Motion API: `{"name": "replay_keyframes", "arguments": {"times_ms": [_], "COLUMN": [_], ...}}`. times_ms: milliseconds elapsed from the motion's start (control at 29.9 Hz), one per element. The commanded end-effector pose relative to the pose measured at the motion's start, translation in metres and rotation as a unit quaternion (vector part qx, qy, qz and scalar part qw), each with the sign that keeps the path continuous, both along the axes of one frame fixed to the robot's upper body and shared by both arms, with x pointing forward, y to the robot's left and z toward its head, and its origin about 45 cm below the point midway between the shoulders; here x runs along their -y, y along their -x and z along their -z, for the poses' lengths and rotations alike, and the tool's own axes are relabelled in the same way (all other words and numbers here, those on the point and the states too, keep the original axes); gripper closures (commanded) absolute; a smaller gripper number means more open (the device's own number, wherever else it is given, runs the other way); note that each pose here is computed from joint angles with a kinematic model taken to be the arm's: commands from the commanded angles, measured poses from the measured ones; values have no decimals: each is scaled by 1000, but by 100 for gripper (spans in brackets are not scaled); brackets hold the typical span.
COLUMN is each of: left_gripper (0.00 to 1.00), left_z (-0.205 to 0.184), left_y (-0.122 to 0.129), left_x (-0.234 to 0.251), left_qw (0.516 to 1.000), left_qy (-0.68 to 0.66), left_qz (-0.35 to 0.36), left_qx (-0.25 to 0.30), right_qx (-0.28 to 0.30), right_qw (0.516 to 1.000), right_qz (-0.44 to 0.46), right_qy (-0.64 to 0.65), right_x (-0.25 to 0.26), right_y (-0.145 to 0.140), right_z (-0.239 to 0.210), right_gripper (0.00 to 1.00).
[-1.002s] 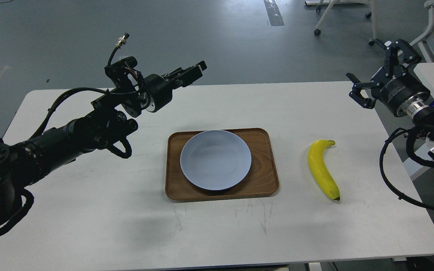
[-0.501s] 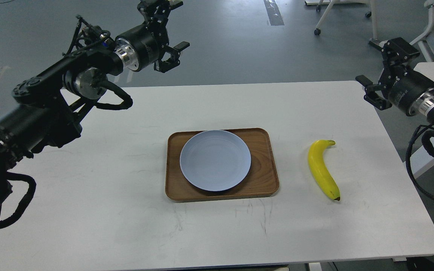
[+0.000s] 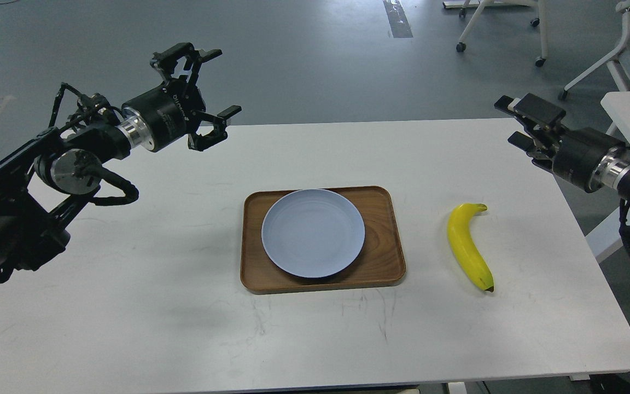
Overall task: Place banana on plate with both arms
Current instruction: 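Lower the right gripper onto the yellow banana and grasp it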
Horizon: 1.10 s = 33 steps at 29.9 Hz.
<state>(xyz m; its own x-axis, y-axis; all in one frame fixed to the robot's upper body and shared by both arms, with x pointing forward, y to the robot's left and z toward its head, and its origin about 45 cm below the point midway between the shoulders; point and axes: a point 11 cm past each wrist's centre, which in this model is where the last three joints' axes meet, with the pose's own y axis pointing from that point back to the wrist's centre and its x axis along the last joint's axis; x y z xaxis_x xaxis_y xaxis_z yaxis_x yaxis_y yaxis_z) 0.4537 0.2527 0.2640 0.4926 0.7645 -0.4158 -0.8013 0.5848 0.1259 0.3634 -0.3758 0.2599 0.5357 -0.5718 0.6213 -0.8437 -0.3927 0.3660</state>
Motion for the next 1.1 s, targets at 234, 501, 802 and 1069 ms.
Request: {"name": "replay_keyframes", "arguments": {"times_ms": [234,501,802,1069], "left_gripper": [2,2,2,2], "left_z": [8,6,9,6], "left_y": [6,8,8,9], "left_x": [-11,-8,-9,-4], "left_qw": [1000,1000,1000,1000], "left_qy": [1,4,7,12], "left_qz": [-11,-8,-18,-14], "left_qx": [0,5,8,13], "right_qx": [-38,-70,-53,-49], "right_qw": [982,981,967,963], "right_qz": [7,1,-55,-86], "right_qy": [183,179,245,253], "right_x": [33,9,-14,-34], "right_y": [43,42,18,12], "right_z": [50,96,119,123], "right_gripper": [4,6,6,6]}}
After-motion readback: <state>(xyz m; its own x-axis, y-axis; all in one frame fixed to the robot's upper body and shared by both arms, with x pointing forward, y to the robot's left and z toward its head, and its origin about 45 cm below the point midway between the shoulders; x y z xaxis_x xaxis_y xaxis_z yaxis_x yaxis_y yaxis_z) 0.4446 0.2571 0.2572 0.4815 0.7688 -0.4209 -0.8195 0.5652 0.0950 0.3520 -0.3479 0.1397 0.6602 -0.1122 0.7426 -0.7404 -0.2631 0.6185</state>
